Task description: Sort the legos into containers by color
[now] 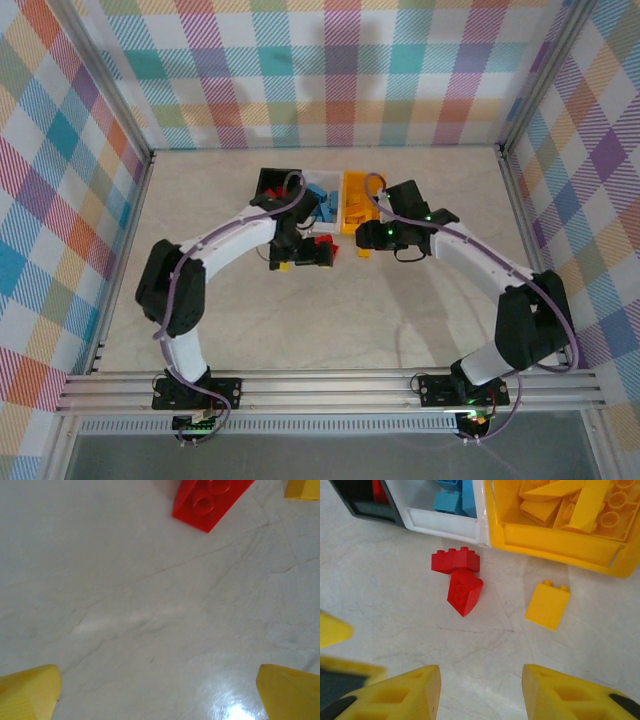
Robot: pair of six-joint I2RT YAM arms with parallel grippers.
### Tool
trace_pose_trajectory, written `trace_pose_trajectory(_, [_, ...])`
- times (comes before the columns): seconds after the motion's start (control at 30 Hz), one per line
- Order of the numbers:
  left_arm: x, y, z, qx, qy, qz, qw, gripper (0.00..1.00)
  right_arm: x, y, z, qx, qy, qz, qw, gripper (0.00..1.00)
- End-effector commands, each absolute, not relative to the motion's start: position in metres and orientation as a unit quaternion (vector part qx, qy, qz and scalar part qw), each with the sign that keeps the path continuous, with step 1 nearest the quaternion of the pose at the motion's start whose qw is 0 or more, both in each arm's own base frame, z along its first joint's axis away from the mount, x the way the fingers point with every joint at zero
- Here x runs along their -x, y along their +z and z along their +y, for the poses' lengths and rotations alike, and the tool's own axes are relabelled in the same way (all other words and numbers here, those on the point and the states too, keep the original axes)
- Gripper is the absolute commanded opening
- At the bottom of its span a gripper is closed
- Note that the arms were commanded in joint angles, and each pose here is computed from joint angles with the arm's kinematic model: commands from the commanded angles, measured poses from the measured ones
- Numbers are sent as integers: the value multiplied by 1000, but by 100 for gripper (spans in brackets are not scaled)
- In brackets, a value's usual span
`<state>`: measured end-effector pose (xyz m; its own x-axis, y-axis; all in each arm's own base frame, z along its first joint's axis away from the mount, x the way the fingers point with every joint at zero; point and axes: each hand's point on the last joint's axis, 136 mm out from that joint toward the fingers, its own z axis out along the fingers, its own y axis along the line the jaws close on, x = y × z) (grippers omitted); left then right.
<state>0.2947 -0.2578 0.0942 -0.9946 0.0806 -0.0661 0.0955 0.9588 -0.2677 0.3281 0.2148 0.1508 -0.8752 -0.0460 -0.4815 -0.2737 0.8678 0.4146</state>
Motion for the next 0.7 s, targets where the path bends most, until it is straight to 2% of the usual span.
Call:
trace_pose_trajectory(0.0, [-306,93,-279,-83,-139,986,42,96,-326,174,208,74,251,928,265,45])
trace_pose_trajectory(0.3, [-336,72,-302,-144,-93,983,62,84,-317,188,194,67,251,925,279,41])
trace_pose_trajectory(0.67, [-361,41,-310,-181,-54,980,69,78,-315,195,183,66,245,925,283,38])
